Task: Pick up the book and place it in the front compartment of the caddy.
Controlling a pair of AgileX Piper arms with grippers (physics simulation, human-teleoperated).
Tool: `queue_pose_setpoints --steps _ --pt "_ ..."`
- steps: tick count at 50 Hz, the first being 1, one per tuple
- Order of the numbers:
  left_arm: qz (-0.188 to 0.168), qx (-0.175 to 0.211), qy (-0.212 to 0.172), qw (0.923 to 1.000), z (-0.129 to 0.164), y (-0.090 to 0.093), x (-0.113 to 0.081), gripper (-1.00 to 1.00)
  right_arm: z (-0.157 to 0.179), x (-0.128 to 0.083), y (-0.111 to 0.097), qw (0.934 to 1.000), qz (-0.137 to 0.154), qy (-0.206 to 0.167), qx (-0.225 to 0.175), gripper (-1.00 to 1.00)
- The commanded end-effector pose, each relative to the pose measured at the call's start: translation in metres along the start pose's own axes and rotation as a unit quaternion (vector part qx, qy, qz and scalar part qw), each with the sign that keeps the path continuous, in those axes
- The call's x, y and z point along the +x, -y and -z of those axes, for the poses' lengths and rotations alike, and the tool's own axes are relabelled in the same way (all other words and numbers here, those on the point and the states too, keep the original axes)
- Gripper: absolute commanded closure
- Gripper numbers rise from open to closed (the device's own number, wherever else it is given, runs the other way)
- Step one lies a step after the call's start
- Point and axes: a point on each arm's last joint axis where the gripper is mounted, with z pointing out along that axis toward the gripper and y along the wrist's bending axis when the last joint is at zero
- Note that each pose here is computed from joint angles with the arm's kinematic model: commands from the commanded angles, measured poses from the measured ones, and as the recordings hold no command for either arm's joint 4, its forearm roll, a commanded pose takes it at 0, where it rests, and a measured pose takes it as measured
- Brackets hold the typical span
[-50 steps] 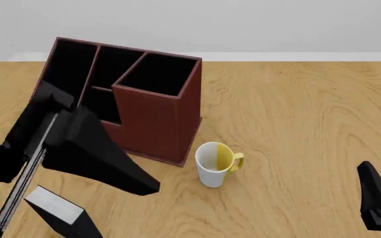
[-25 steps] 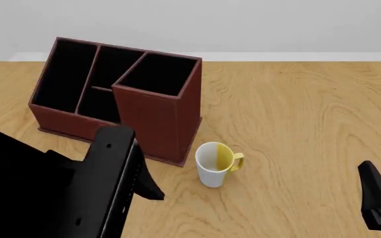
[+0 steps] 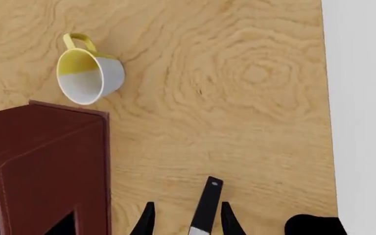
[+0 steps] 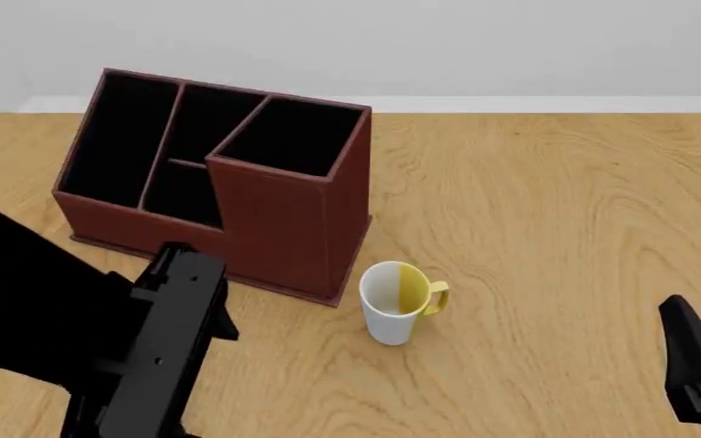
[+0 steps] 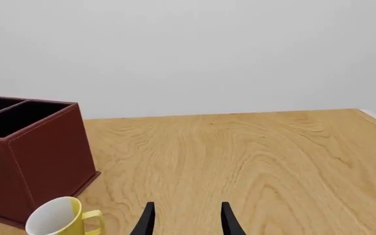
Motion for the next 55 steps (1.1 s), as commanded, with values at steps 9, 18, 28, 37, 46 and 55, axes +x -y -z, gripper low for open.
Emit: queue_pose_setpoints --steps 9,18,28,37,46,55 --pt "-0.008 0.006 -0.039 0.9992 -0.013 0.000 0.037 -1.00 0.000 -0.001 0.000 1.0000 -0.001 0.000 -0.003 -1.00" --pt "-0.010 0.004 -0.049 0.9987 -0.014 0.002 0.051 -1.00 0.000 0.000 -0.001 1.0000 0.000 0.001 -0.005 -1.00" --pt "-0.001 0.002 -0.055 0.9985 -0.014 0.005 0.059 -1.00 0.000 -0.001 -0.001 1.0000 0.001 0.002 -0.006 -1.00" --pt "-0.002 -0.002 -0.093 0.9957 -0.016 0.013 0.102 -1.00 0.000 -0.002 -0.001 1.0000 0.003 0.002 -0.006 -1.00" --pt "0.005 0.007 -0.086 0.9963 -0.020 0.014 0.094 -1.00 0.000 -0.002 -0.001 1.0000 0.004 0.002 -0.006 -1.00" --pt "0.010 0.006 -0.096 0.9953 -0.020 0.017 0.105 -1.00 0.000 -0.002 -0.001 1.0000 0.005 0.002 -0.007 -1.00"
